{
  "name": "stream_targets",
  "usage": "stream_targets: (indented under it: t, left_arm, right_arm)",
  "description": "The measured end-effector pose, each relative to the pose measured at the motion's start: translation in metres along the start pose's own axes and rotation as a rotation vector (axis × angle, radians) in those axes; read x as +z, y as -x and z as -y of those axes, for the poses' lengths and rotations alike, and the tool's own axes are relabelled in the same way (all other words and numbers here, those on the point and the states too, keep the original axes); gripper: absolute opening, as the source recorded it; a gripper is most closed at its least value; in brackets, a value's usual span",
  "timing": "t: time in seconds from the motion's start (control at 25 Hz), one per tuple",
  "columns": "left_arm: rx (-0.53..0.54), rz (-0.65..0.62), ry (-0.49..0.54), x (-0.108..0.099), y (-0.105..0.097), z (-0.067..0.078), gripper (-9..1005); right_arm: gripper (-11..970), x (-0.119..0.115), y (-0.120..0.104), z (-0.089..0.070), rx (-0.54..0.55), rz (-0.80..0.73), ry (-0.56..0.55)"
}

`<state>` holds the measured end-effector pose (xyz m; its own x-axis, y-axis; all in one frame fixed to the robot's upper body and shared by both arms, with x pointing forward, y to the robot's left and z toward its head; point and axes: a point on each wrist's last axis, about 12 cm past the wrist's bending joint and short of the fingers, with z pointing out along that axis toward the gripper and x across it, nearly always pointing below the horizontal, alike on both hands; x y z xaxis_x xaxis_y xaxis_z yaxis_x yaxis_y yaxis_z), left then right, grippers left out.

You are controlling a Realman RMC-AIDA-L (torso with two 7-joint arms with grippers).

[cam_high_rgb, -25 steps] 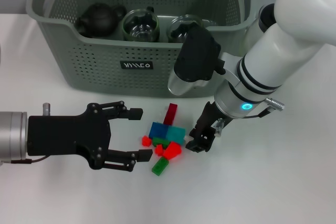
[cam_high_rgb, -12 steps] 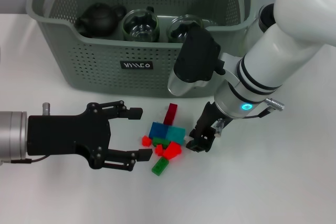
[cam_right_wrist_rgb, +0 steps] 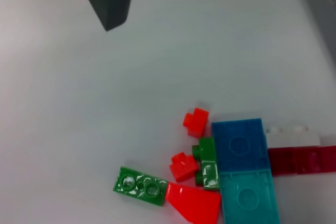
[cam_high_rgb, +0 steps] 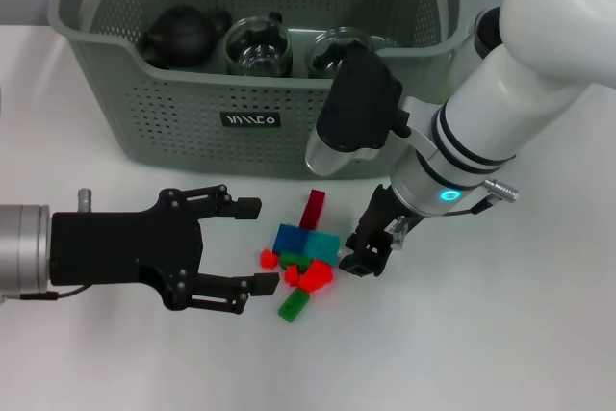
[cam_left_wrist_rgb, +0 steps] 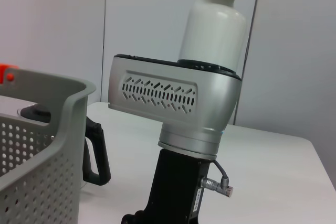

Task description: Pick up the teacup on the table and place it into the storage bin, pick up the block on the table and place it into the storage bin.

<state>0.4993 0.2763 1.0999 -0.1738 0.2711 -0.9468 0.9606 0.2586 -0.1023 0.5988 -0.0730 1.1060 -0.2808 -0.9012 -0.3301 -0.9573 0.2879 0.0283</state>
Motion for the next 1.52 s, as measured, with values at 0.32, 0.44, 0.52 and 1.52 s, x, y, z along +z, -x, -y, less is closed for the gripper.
stream_targets:
  t: [0.32, 0.44, 0.52, 1.52]
  left_arm:
    - [-0.001, -0.001, 0.000, -0.0001, -0.0003, 0.0001, 878]
    - [-0.001, 0.000, 0.000, 0.0001, 0.0000, -0.0001, 878]
    - [0.000, 0.000, 0.000, 0.0001, 0.0001, -0.0001, 878]
    - [0.000, 0.003, -0.001, 0.0001, 0.0005, 0.0000, 876]
  right_arm:
    - [295, -0.0001, -0.0003, -0.0008, -0.002, -0.004, 0.006]
    - [330, 0.0004, -0.0011, -0.0009, 0.000, -0.005, 0.007]
    - [347, 0.0011, -0.0012, -0.0012, -0.001, -0.006, 0.007]
    - [152, 0.0020, -0.0013, -0.0031, -0.004, -0.020, 0.002]
